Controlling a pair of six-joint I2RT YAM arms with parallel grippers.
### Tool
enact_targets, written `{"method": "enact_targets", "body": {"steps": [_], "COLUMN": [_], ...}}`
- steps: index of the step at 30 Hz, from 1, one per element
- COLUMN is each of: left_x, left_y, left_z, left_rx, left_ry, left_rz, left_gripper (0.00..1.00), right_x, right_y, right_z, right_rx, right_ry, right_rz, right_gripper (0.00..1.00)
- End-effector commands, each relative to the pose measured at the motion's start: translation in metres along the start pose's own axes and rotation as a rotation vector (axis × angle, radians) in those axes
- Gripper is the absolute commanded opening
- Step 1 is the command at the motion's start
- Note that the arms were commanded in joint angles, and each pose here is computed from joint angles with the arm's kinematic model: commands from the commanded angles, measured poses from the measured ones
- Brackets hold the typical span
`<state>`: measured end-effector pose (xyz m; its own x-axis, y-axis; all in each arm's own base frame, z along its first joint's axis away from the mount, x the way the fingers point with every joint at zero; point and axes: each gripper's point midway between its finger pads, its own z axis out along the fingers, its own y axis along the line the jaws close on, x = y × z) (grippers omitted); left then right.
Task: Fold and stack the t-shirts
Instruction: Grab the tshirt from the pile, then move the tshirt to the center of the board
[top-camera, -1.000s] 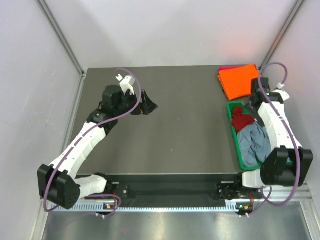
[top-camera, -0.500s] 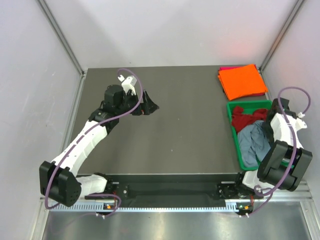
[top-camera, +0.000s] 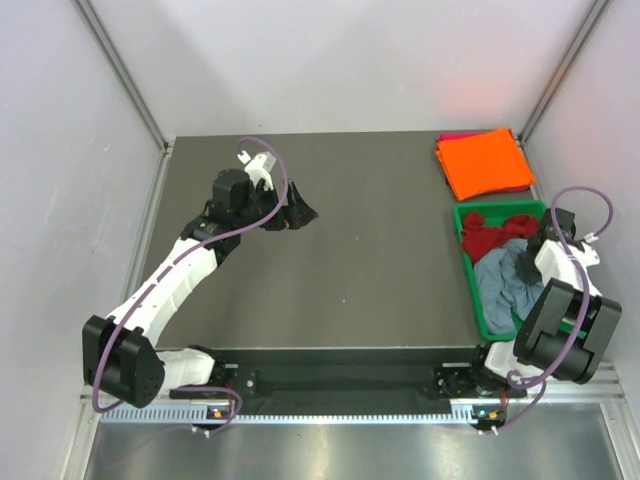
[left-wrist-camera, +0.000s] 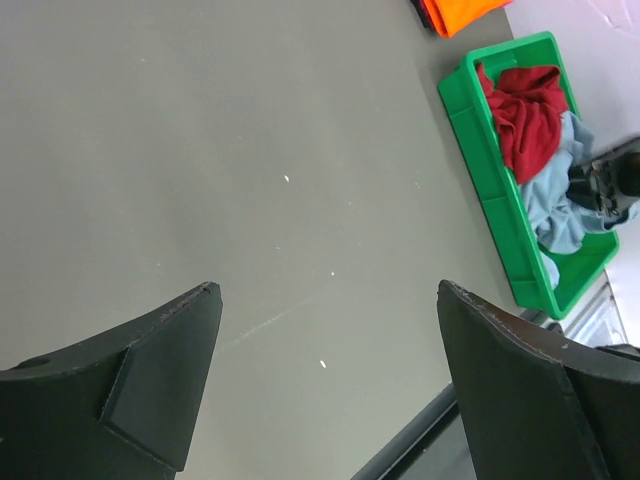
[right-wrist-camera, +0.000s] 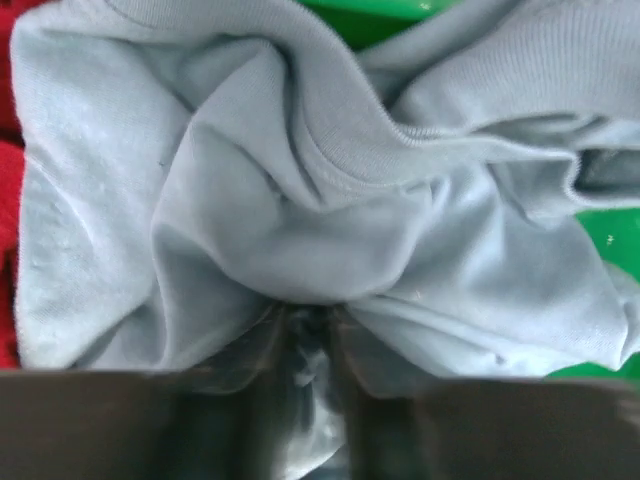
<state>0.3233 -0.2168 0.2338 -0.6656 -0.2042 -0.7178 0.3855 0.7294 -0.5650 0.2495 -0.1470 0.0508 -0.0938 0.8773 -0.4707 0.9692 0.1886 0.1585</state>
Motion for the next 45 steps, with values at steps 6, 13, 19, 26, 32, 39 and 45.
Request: {"method": "enact_targets", "body": {"steps": [6,13,19,26,32,39,45], "left_x": [-0.020,-0.023,-0.025,-0.031,-0.044,-0.067,-0.070], "left_y": [-0.005,-0.007,-0.007,-0.009,0.001,0.044,0.049], "left_z": [-0.001,-0.006,-0.007,-0.014,-0.024,-0.056,-0.066], "left_rx": [0.000,0.000,-0.002,-0.015,-0.067,-0.336,-0.375], "left_ry": [-0.054,-0.077,-0.085,-0.110,-0.158,-0.286,-0.330], "left_rz": [0.044,0.052,0.051,0.049,0.023,-0.080,-0.078], "left_gripper": [0.92,0.92,0.92,0.92,0.90,0.91,0.92], "right_x": [-0.066,-0.127,-0.162,-0.161,-0.076,0.055,0.213], "right_y": [0.005,0.028,0.085,0.168,0.226,0.251,0.201], "right_z": [-0.068,-0.168,-0.298,-0.461,-0.574,-0.537,-0.357], "right_rx": [-0.054,-0.282,-0.754,-1.346,-1.699,-1.770,-1.450], "right_ry": [-0.207,-0.431,-0.563,-0.492,-0.326,-0.069,0.278], "right_rz": [0.033,0.063,0.026,-0.140,-0.453,-0.573,-0.757], "right_gripper": [0.00,0.00,0.00,0.00,0.00,0.00,0.13]}}
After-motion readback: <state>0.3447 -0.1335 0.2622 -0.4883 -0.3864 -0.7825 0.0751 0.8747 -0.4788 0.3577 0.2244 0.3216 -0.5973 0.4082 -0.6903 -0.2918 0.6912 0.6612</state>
